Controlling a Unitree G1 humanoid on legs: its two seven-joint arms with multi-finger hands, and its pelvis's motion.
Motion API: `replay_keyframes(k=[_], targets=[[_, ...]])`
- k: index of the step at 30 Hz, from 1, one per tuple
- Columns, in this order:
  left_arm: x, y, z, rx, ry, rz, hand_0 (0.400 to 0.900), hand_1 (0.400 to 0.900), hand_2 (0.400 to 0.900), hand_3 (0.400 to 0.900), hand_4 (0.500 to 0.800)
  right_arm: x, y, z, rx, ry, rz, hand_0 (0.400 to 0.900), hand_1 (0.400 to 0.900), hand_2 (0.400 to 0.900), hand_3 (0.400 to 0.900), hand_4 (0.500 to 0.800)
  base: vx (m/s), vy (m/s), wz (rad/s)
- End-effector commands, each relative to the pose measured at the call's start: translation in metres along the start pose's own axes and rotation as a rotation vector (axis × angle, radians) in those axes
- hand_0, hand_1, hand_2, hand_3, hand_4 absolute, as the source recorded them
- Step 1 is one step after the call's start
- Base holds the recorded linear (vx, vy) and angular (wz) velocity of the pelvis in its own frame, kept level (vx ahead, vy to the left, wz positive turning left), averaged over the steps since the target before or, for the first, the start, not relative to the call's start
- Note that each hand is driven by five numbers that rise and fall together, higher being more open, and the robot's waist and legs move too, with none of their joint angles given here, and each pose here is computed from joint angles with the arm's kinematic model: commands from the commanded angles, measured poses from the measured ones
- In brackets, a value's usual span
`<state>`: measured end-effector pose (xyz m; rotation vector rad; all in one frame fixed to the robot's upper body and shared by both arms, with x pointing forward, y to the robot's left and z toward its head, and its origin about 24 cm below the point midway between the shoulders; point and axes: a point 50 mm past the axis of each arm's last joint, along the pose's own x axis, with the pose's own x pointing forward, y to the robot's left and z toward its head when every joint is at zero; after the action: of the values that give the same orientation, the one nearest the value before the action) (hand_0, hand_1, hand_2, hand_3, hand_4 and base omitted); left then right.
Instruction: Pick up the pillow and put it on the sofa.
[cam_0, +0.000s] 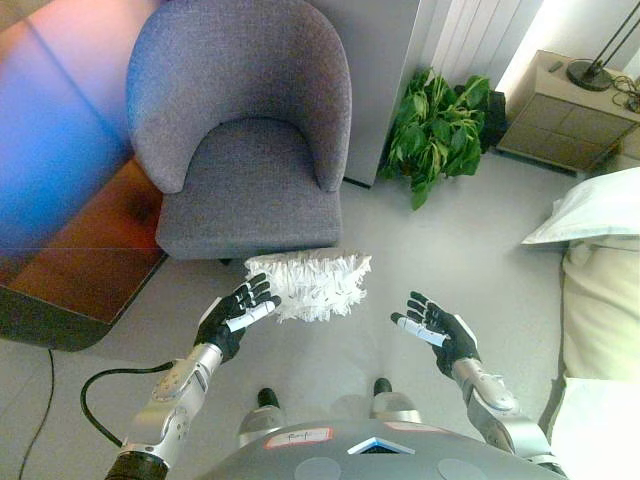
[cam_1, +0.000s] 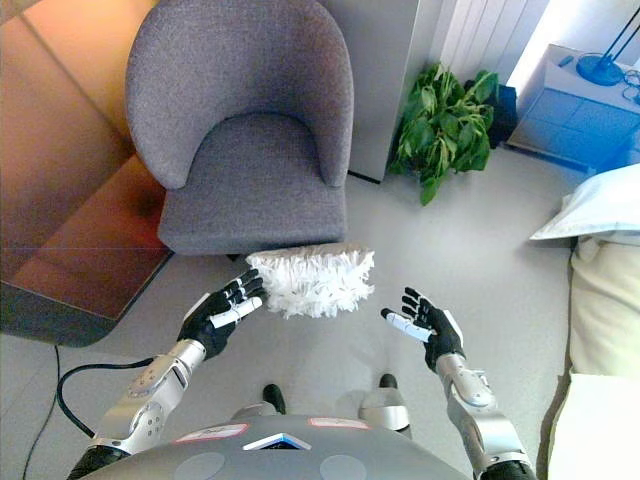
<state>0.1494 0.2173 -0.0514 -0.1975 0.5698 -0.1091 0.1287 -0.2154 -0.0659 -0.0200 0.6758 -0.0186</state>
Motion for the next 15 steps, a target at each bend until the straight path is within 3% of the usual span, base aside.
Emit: replay_keyframes(k=[1, 15], targets=[[0.003, 0.006, 0.053, 0.042, -0.228, -0.011, 0.9, 0.9, 0.9, 0.9, 0.8, 0.003, -0.008, 0.058, -0.036, -0.266, -0.021, 0.9, 0.9, 0.9, 0.9, 0.8, 0.008, -0.036, 0.0], [0.005, 0.001, 0.065, 0.009, -0.282, -0.056, 0.9, 0.9, 0.9, 0.9, 0.8, 0.005, -0.012, 0.064, -0.056, -0.282, -0.009, 0.9, 0.9, 0.9, 0.9, 0.8, 0.011, -0.072, -0.03]])
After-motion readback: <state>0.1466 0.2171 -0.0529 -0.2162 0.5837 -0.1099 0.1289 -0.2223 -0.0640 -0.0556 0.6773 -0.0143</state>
